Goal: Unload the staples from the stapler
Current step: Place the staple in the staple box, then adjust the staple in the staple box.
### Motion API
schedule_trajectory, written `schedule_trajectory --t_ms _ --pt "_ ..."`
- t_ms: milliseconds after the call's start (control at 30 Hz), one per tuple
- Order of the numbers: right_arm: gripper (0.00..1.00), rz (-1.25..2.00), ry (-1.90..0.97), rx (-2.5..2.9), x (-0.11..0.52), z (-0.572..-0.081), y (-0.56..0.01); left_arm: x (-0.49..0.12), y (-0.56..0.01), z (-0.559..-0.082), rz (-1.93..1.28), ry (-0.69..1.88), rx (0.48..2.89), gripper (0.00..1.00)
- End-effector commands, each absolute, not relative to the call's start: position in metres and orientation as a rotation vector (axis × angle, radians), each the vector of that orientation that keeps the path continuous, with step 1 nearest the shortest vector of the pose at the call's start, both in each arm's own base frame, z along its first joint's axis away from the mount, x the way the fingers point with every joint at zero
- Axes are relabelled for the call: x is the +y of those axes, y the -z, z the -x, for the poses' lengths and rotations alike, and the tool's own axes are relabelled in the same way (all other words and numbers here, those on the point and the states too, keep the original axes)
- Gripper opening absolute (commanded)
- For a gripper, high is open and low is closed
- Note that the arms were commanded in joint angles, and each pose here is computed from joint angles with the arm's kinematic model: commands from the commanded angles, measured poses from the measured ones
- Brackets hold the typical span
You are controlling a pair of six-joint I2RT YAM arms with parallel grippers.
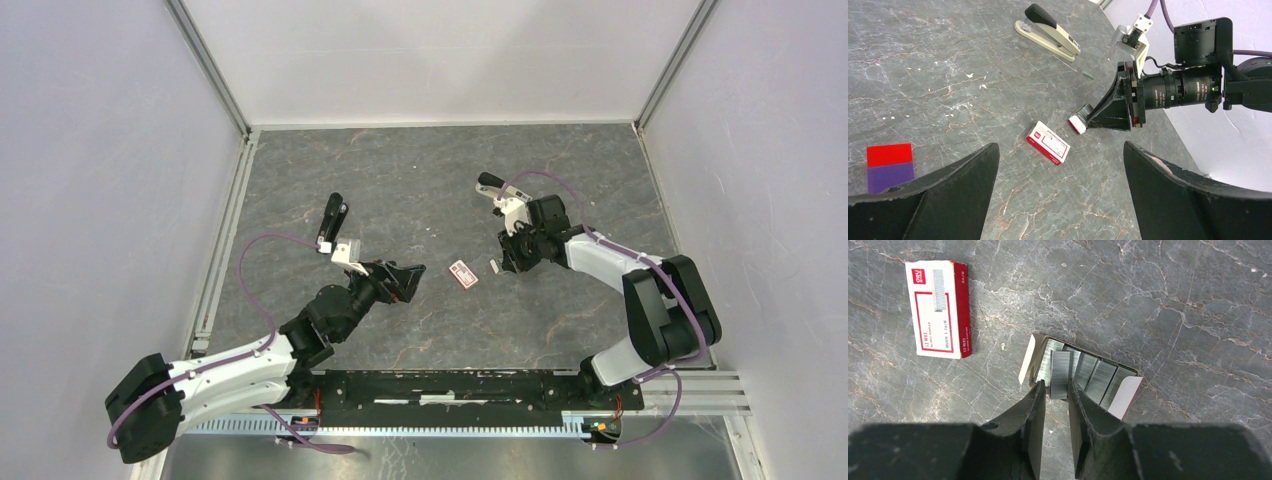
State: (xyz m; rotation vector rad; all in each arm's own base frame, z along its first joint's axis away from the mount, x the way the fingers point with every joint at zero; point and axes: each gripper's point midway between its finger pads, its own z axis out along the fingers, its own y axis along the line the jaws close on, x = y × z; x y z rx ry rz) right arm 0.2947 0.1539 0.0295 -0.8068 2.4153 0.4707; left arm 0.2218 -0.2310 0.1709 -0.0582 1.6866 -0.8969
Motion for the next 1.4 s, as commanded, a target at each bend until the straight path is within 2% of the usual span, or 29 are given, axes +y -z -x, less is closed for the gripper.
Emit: schedule_trajectory --t_ms 0,1067,1367 --pt "0.29 0.803 -0.479 2.322 0.163 -0.309 -0.053 -0.227 -0.181 -0.225 0.120 0.922 1.641 0.99" --pt "0.29 0.796 -0.478 2.317 0.163 -0.308 -0.053 -0.225 -0.179 -0.223 0.128 0.929 1.644 0.99" --pt "0.25 0.801 -0.482 2.334 0.163 -0.307 -0.047 -0.223 -0.178 -0.223 0.131 0.924 1.645 0.99"
